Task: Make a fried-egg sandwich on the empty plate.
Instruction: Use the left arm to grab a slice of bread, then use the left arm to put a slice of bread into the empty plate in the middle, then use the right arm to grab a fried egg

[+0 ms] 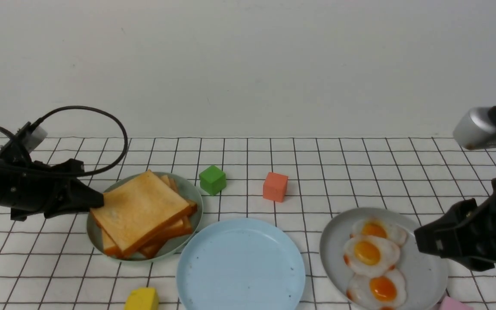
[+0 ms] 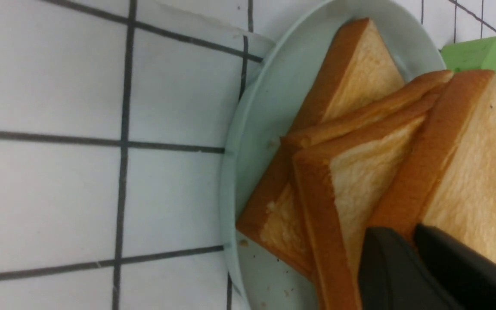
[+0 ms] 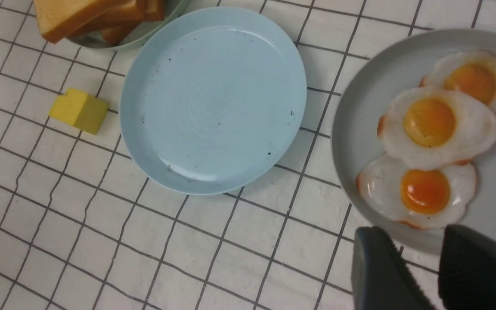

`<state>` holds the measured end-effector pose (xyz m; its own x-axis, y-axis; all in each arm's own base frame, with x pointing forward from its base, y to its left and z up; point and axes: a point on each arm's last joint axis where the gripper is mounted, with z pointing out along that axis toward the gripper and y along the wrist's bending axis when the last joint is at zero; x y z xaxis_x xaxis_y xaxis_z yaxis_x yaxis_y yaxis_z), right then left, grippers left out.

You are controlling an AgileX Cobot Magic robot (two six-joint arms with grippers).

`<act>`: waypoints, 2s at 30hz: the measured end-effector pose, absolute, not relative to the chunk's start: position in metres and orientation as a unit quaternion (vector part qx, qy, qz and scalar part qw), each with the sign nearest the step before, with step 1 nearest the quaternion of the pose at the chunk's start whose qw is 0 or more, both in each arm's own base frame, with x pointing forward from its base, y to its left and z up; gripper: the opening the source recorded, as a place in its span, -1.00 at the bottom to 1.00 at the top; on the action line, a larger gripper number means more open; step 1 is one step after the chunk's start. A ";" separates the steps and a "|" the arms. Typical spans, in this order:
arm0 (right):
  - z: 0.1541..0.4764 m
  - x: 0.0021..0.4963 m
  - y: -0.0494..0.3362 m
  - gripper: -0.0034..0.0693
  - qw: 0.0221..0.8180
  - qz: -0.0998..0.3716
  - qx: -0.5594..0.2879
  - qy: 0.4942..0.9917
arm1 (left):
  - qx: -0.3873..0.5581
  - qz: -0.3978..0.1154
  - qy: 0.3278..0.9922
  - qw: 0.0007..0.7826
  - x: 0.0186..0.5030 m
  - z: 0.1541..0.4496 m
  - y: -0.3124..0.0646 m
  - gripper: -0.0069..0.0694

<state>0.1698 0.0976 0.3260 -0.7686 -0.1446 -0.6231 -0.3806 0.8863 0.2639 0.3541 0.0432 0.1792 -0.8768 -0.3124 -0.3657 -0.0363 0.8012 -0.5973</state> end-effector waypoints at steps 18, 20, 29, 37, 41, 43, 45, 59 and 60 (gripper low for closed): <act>0.325 0.168 0.097 -0.24 0.299 0.188 -0.145 0.924 | 0.178 -0.367 0.886 0.220 0.342 0.238 -0.081 -0.69; 0.325 0.168 0.097 -0.24 0.299 0.188 -0.146 0.924 | 0.197 -0.355 0.891 0.202 0.343 0.222 -0.101 -0.69; 0.324 0.168 0.097 -0.24 0.298 0.187 -0.146 0.925 | 0.193 -0.320 0.909 0.187 0.354 0.182 -0.117 -0.69; 0.324 0.168 0.097 -0.24 0.297 0.187 -0.146 0.925 | 0.172 -0.311 0.916 0.186 0.358 0.178 -0.116 -0.08; 0.324 0.168 0.096 -0.24 0.298 0.183 -0.148 0.925 | 0.201 -0.310 0.914 0.167 0.357 0.191 -0.116 0.55; 0.324 0.168 0.096 -0.24 0.299 0.182 -0.148 0.925 | 0.211 -0.299 0.916 0.164 0.358 0.205 -0.115 0.76; 0.324 0.168 0.096 -0.24 0.299 0.182 -0.149 0.925 | 0.208 -0.279 0.922 0.172 0.359 0.225 -0.110 0.88; 0.303 0.203 0.079 -0.24 0.299 0.083 -0.025 0.950 | 0.257 -0.249 0.904 0.234 0.267 0.353 -0.119 0.04; 0.303 0.203 0.079 -0.24 0.300 0.083 -0.026 0.950 | 0.259 -0.252 0.903 0.233 0.265 0.353 -0.121 0.01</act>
